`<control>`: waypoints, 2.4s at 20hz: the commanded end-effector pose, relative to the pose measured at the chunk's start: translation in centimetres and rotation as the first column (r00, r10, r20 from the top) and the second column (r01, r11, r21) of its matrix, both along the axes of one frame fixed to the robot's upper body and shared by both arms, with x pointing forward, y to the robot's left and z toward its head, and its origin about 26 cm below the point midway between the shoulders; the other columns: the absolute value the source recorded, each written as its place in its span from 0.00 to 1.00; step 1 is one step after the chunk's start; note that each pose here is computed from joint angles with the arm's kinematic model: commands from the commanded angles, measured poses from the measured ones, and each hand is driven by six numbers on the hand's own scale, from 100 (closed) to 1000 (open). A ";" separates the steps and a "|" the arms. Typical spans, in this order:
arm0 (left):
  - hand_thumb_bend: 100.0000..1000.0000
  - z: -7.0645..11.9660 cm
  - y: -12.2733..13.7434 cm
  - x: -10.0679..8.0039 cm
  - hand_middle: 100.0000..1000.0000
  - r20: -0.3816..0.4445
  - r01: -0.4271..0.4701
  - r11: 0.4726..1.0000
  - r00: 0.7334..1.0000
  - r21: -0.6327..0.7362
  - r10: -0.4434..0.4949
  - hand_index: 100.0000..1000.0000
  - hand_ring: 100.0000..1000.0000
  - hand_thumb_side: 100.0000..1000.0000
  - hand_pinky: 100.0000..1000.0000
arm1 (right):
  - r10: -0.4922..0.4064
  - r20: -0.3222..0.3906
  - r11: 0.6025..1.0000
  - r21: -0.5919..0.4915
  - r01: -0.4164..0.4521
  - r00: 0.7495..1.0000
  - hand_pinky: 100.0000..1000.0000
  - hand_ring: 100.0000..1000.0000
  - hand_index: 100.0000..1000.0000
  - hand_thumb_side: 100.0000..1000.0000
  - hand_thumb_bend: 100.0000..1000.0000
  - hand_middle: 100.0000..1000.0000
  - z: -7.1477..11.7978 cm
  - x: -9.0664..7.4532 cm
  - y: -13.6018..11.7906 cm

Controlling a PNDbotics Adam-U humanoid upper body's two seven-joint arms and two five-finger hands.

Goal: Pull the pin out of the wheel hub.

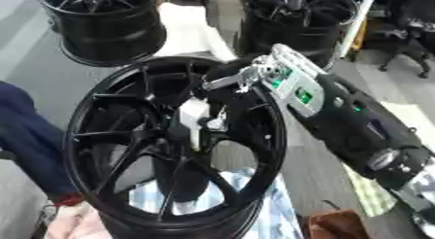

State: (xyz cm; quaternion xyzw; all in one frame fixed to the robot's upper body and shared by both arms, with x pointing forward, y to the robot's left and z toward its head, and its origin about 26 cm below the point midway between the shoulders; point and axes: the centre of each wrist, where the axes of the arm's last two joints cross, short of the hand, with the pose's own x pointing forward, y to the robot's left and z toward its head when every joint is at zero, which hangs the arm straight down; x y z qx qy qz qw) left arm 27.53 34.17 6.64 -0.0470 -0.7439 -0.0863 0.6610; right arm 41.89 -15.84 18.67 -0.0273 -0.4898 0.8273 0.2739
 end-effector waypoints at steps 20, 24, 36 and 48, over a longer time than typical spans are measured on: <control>0.00 0.8 0.1 0.1 0.58 0.022 0.013 1.000 1.000 0.015 -0.013 0.82 1.00 0.85 0.54 | 0.052 0.040 0.989 0.139 -0.057 0.998 0.52 0.53 0.45 0.26 0.00 0.35 5.6 -0.6 -0.4; 0.00 0.7 0.3 0.0 0.58 0.019 0.007 1.000 1.000 0.017 -0.007 0.82 1.00 0.85 0.54 | 0.028 0.118 0.980 0.192 -0.051 0.993 0.53 0.54 0.45 0.26 0.00 0.35 10.1 -1.6 -2.1; 0.00 0.8 1.8 -0.8 0.58 0.030 -0.115 0.993 0.993 0.009 0.114 0.82 1.00 0.86 0.54 | -0.401 0.076 0.830 0.451 0.327 0.913 0.58 0.52 0.47 0.32 0.00 0.34 12.3 -4.6 -16.7; 0.00 0.7 2.4 -1.3 0.58 0.041 -0.192 0.981 0.980 -0.014 0.193 0.82 1.00 0.86 0.54 | -0.774 -0.476 0.188 0.455 0.870 0.417 0.80 0.78 0.96 0.69 0.03 0.86 -5.8 -4.9 -26.4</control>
